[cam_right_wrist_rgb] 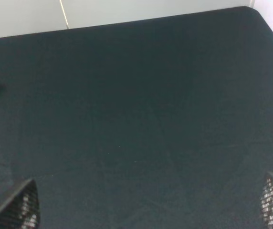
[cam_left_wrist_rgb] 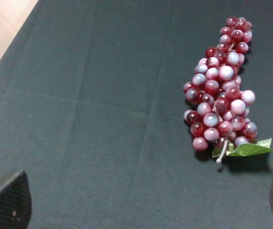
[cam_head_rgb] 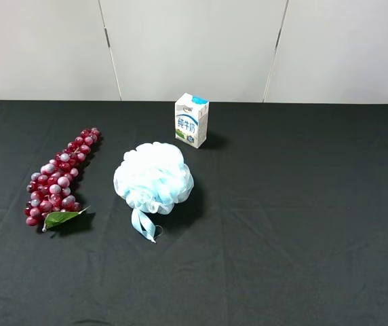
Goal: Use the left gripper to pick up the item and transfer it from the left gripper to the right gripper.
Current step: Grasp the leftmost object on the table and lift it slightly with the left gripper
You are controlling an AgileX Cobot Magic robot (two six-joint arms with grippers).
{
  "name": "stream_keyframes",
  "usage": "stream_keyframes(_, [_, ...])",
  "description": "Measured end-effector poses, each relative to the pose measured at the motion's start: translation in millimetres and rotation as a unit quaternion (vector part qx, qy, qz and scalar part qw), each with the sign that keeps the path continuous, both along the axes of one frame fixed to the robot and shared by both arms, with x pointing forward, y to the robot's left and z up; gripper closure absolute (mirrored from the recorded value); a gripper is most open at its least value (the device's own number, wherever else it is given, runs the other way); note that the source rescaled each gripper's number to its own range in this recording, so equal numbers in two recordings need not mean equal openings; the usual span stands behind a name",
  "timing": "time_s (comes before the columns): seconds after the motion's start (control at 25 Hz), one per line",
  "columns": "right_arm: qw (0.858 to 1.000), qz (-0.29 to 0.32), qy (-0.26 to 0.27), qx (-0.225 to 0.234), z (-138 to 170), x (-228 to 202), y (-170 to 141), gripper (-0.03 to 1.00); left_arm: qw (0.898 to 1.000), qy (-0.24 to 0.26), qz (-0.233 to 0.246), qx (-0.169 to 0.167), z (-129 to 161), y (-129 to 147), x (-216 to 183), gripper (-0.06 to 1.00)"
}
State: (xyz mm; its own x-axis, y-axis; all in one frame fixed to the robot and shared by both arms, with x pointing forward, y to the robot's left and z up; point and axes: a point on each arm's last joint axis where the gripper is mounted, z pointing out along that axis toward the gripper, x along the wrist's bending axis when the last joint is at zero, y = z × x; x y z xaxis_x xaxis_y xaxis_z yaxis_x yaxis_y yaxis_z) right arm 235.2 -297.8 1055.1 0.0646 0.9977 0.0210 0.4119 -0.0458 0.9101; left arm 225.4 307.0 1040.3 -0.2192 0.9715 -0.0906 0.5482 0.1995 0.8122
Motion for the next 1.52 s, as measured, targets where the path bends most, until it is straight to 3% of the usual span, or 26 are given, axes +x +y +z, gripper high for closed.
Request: stream_keyframes(1.52, [1.0,0.0,0.0,0.0,0.0,0.0,0.0,-0.03,1.0,0.0,-0.001,0.002,0.0,0.0,0.0,-0.06])
